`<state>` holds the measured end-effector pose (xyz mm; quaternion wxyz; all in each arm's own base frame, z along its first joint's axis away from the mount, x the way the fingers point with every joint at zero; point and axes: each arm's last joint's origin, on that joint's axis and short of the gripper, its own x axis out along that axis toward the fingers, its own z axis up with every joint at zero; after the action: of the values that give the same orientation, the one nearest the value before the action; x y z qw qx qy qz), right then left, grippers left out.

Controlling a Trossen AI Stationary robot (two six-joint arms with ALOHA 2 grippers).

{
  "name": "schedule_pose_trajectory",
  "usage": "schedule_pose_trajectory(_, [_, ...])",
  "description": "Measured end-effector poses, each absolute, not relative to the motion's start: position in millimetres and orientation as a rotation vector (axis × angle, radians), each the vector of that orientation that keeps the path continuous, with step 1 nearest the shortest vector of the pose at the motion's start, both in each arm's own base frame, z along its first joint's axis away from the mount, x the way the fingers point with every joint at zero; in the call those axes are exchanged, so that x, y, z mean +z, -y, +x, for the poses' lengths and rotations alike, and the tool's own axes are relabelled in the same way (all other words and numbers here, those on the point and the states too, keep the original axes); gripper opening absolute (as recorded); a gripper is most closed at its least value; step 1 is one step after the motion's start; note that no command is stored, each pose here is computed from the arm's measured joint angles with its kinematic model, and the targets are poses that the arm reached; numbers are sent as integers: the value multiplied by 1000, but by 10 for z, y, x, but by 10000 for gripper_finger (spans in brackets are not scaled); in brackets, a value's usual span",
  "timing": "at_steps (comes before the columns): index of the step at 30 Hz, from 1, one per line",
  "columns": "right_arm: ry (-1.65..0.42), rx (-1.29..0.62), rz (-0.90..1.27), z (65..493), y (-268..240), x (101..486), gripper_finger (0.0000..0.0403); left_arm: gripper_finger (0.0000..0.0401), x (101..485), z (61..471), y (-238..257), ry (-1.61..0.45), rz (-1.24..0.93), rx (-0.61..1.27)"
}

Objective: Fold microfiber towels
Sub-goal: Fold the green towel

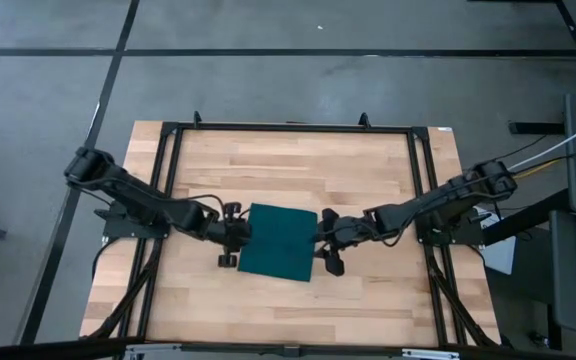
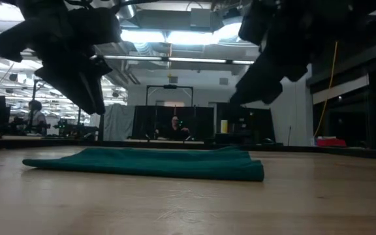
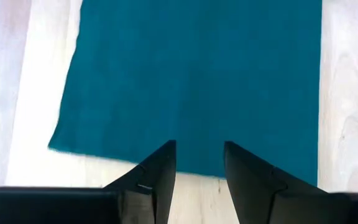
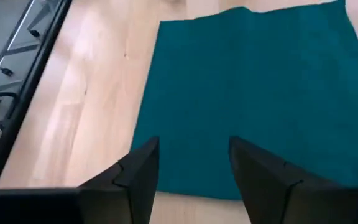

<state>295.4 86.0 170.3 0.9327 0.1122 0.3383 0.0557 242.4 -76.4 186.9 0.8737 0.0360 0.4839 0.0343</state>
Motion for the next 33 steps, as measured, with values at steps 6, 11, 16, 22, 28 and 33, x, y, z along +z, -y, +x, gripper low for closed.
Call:
schedule_pose_trajectory(6, [-724, 100, 226, 3011, -818, 1564, 199, 130, 1816, 2504, 751, -992, 90, 70])
schedule_pose_trajectory(11, [-720, 69, 227, 3033, -736, 1560, 212, 130, 1756, 2565, 693, -999, 100, 83])
schedule_pose_trajectory(16, [-763, 73, 218, 3006, -730, 1528, 206, 130, 1666, 2600, 649, -1038, 100, 95])
schedule_pose_trajectory(22, [-767, 78, 221, 3011, -733, 1513, 193, 130, 1527, 2529, 633, -1023, 52, 94])
schedule_pose_trajectory(28, [-802, 79, 239, 3032, -743, 1397, 203, 130, 1497, 2533, 638, -979, 25, 88])
schedule_pose_trajectory(33, [-790, 79, 244, 3066, -751, 1350, 220, 130, 1504, 2543, 639, -966, 35, 87])
